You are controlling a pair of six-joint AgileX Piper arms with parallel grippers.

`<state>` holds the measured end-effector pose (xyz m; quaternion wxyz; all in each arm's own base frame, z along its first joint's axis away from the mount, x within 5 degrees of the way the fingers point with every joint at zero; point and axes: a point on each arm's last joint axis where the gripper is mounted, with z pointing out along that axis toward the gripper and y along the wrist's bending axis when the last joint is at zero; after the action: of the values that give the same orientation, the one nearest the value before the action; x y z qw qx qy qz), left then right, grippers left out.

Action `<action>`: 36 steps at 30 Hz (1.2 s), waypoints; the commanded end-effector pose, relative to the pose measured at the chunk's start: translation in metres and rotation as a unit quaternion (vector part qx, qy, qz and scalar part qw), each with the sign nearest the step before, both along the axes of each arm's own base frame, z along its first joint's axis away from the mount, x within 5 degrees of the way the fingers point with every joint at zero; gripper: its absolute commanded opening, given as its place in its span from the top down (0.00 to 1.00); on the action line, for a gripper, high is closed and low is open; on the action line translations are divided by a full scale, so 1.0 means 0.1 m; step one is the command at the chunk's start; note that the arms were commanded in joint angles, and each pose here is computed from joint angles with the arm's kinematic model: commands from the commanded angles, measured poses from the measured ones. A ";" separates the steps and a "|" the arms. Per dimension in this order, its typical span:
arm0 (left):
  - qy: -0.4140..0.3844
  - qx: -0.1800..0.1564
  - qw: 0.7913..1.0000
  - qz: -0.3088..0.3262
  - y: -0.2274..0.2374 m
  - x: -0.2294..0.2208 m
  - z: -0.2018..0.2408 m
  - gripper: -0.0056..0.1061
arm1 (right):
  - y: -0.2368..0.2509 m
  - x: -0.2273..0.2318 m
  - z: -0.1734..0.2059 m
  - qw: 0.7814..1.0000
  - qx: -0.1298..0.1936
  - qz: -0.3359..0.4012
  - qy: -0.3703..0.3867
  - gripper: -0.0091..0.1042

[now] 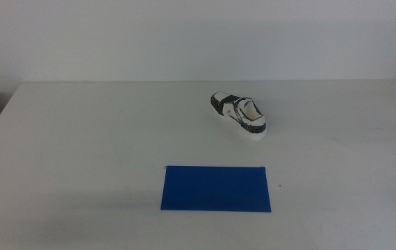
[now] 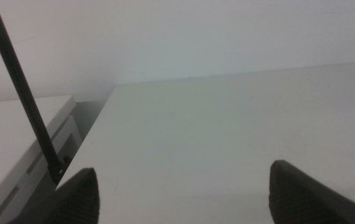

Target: Use one arm to grab the shoe from the table and place it on the mat.

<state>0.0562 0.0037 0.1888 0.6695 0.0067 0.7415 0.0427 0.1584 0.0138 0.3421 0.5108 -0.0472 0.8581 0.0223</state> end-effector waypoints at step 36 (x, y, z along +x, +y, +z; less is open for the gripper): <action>-0.051 -0.004 0.999 -0.007 -0.01 -0.01 0.08 0.11 | 1.33 2.81 0.35 0.959 -0.109 0.209 0.158 0.22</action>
<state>0.0562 0.0037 0.1888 0.6695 0.0067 0.7415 0.0427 0.4443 0.1459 0.3410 0.2829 -0.2640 0.9212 0.0414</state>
